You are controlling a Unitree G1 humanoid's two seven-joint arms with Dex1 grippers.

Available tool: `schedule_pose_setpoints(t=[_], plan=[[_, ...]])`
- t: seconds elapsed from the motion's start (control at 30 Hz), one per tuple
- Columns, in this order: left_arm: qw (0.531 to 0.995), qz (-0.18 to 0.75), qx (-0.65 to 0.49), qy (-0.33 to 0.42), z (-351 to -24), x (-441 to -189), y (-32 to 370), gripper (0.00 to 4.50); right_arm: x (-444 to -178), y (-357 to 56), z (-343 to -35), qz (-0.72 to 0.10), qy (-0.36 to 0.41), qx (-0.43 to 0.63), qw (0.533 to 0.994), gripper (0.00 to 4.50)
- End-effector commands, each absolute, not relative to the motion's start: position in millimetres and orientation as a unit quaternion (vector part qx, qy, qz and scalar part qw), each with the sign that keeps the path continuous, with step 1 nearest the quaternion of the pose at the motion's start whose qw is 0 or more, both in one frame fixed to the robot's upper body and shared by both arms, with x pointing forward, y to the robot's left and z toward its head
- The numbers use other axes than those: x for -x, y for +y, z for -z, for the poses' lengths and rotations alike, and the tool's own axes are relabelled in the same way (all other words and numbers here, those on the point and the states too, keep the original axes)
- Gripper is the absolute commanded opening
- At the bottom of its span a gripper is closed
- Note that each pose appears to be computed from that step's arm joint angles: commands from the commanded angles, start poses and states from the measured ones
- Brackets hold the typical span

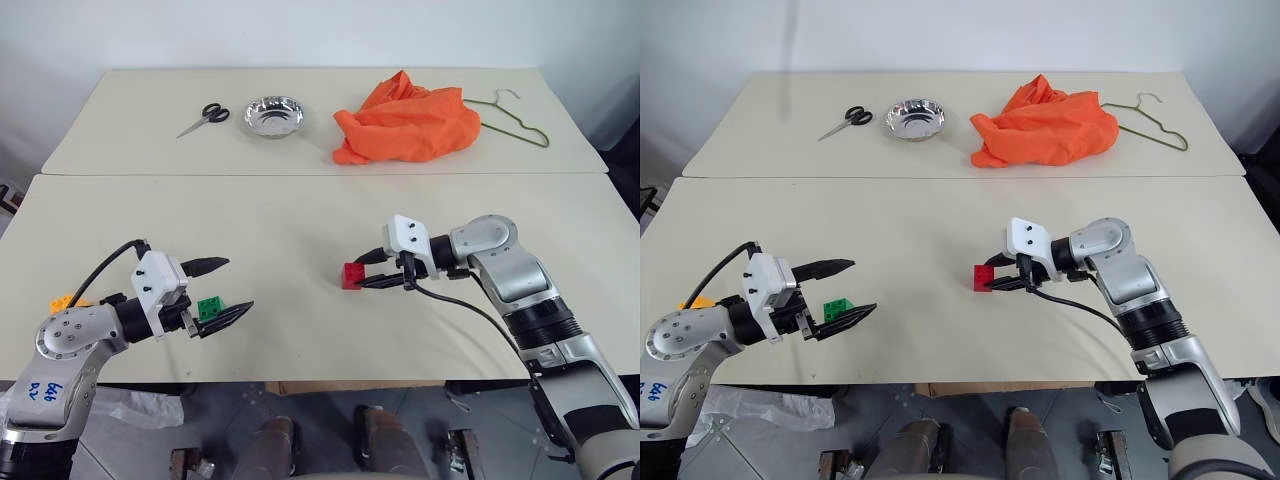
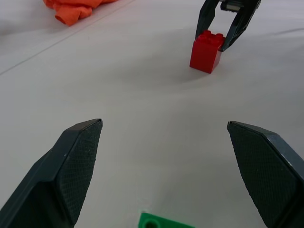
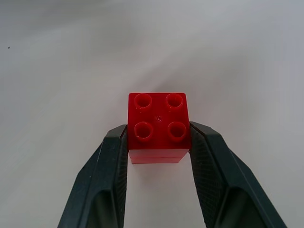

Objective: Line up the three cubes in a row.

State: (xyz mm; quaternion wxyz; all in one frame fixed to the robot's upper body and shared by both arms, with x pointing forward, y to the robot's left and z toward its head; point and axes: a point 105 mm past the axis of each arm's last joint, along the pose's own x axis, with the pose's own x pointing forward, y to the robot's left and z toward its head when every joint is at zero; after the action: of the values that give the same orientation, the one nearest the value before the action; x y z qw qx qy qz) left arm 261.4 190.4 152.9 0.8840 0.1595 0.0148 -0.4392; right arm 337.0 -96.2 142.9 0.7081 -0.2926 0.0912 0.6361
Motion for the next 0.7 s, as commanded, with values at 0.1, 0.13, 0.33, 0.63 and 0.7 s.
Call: schedule_pose_setpoints(t=[0.1,0.13,0.33,0.63,0.7], plan=[[0.888,0.423,-0.181,-0.009,-167.4,-259.2,197.5,4.50,-336.3,-96.7,-151.8,-0.635,0.068,0.292,0.712,3.53],[0.897,0.400,-0.190,-0.012,-171.3,-261.4,210.5,4.50,-334.9,-98.7,-160.5,-0.642,0.046,0.286,0.710,3.87],[0.953,0.271,-0.128,-0.044,-189.4,-237.9,292.1,4.50,-310.8,-122.9,-194.4,-0.699,-0.074,0.202,0.682,4.47],[0.969,0.230,-0.074,0.054,-136.6,-151.7,318.3,4.50,-275.9,-126.1,-154.9,-0.728,-0.153,0.153,0.650,4.47],[0.972,0.215,-0.064,0.074,-123.0,-139.5,325.3,4.50,-270.7,-123.4,-147.6,-0.737,-0.150,0.145,0.643,4.47]])
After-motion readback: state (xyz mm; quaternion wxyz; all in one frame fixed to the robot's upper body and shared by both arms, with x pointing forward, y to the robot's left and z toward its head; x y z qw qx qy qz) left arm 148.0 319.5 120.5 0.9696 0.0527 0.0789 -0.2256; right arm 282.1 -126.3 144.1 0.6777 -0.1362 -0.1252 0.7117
